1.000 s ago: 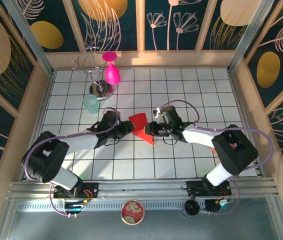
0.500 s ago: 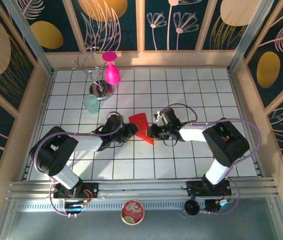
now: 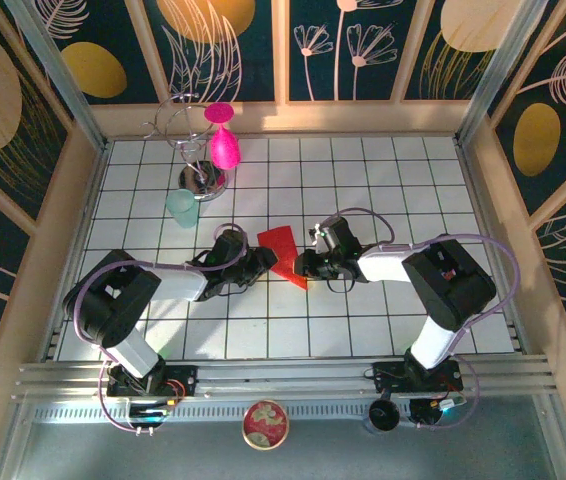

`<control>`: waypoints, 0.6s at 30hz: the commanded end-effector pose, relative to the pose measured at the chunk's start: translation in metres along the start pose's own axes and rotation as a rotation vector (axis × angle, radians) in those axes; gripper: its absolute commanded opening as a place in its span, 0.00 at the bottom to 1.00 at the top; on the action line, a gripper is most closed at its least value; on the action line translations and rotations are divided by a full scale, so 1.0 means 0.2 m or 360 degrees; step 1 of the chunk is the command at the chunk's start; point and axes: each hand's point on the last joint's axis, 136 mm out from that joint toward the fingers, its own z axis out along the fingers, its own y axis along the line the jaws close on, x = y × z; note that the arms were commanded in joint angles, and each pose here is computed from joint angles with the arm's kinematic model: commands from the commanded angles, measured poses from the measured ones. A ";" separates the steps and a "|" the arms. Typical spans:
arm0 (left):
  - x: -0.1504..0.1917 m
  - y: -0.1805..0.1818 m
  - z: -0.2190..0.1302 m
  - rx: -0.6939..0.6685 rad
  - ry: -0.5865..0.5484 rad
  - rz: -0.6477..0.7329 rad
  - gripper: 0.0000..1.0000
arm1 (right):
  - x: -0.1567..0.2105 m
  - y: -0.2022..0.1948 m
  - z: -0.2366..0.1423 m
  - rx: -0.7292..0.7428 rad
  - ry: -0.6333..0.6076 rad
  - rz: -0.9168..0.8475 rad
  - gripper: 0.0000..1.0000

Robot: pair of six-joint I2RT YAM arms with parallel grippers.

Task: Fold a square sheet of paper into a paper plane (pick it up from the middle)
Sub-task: Third fold the triangle at the center of the table, then fourth fold the wing at the center of the table.

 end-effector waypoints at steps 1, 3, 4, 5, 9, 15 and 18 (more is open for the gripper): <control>-0.01 0.01 -0.01 -0.0041 -0.0034 -0.0025 0.49 | 0.04 -0.09 0.03 0.0064 0.0040 0.0041 0.21; 0.00 0.01 0.00 -0.0030 -0.0009 -0.0029 0.50 | 0.04 -0.08 0.02 0.0058 0.0038 0.0040 0.21; 0.00 0.00 0.01 -0.0016 0.0003 -0.0034 0.50 | 0.04 -0.08 0.02 0.0050 0.0037 0.0037 0.21; 0.01 -0.01 0.02 -0.0005 0.0015 -0.0039 0.50 | 0.04 -0.07 0.02 0.0039 0.0031 0.0034 0.22; 0.01 -0.05 0.04 0.0054 0.0042 -0.0047 0.50 | 0.03 -0.06 0.01 0.0013 0.0017 0.0029 0.22; 0.01 -0.11 0.04 0.0112 0.0060 -0.0063 0.51 | 0.00 0.01 -0.05 -0.0078 -0.0046 -0.0005 0.23; 0.01 -0.11 0.03 0.0114 0.0061 -0.0074 0.51 | -0.03 0.05 -0.09 -0.0122 -0.0090 -0.0032 0.24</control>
